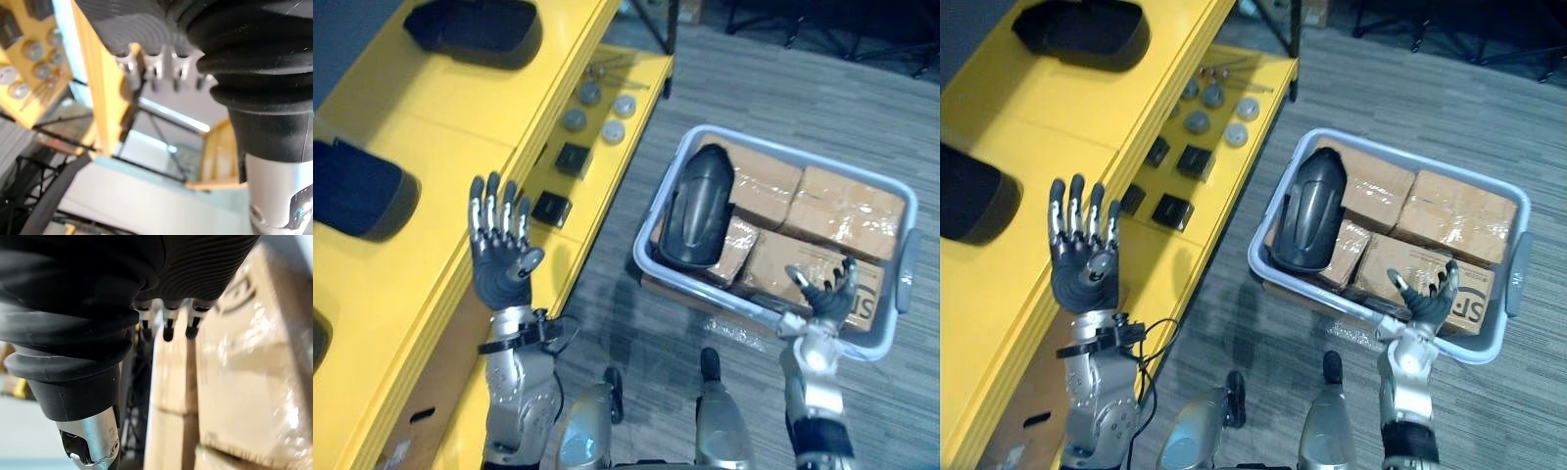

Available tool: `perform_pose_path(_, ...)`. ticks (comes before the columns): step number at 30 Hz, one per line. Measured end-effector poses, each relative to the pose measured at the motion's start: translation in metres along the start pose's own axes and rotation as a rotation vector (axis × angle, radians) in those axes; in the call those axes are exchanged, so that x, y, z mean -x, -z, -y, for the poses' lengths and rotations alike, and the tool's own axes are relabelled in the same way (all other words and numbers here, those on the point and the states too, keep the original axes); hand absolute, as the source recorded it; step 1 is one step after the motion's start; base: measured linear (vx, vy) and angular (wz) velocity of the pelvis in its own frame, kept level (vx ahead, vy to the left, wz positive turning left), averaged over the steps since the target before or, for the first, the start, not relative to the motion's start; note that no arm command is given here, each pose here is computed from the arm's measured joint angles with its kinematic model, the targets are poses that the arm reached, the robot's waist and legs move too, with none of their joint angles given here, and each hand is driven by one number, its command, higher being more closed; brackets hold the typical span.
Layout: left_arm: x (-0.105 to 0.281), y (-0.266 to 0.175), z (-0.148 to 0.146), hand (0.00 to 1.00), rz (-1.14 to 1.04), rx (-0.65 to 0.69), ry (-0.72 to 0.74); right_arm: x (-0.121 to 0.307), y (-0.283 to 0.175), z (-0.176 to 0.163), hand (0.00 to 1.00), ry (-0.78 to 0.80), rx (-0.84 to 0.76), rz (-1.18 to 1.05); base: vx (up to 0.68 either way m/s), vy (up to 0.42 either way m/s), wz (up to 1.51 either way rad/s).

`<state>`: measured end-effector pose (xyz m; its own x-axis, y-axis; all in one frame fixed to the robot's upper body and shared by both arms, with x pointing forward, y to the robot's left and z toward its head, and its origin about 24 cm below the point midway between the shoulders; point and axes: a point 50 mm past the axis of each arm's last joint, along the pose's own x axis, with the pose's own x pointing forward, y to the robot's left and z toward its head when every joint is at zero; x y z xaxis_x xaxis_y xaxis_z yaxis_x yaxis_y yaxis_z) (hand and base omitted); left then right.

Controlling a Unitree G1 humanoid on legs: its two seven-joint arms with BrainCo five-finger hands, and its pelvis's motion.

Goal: Walk over and take plastic housings, then place them on the shelf

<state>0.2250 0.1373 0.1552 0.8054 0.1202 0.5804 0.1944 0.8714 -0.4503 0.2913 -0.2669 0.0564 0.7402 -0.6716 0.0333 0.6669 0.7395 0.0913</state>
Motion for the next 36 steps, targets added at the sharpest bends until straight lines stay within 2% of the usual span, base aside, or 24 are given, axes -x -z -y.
perform_pose_path(7,0.001,0.031,0.014,0.0,-0.168,-0.005,0.122,-0.044,-0.035,-0.018,0.0,-0.001,0.014,0.019,-0.03,0.012,0.14)
perform_pose_path(13,-0.001,0.049,0.026,0.0,-0.251,-0.008,0.206,-0.06,-0.053,-0.024,0.0,-0.04,0.04,0.037,-0.03,0.004,0.1)
perform_pose_path(17,-0.002,0.058,0.027,0.0,-0.281,-0.017,0.21,-0.067,-0.06,-0.039,0.0,-0.077,0.06,0.01,-0.08,0.0,-0.03)
perform_pose_path(21,0.0,0.07,0.03,0.0,-0.343,-0.026,0.214,-0.074,-0.047,-0.036,0.0,-0.067,0.107,-0.123,-0.07,0.006,0.03)
perform_pose_path(25,-0.003,0.079,0.028,0.0,-0.369,-0.046,0.187,-0.082,-0.052,-0.033,0.0,-0.081,0.169,-0.153,-0.04,0.011,0.03)
perform_pose_path(26,-0.004,0.082,0.028,0.0,-0.38,-0.053,0.189,-0.085,-0.054,-0.031,1.0,-0.085,0.182,-0.17,-0.05,0.005,0.01)
perform_pose_path(33,-0.008,0.091,0.03,0.0,-0.402,-0.065,0.162,-0.099,-0.063,-0.006,1.0,-0.06,0.318,-0.222,-0.05,-0.011,0.09)
perform_pose_path(36,-0.007,0.098,0.028,0.0,-0.428,-0.075,0.151,-0.102,-0.064,0.005,1.0,-0.037,0.433,-0.262,-0.05,-0.044,0.04)
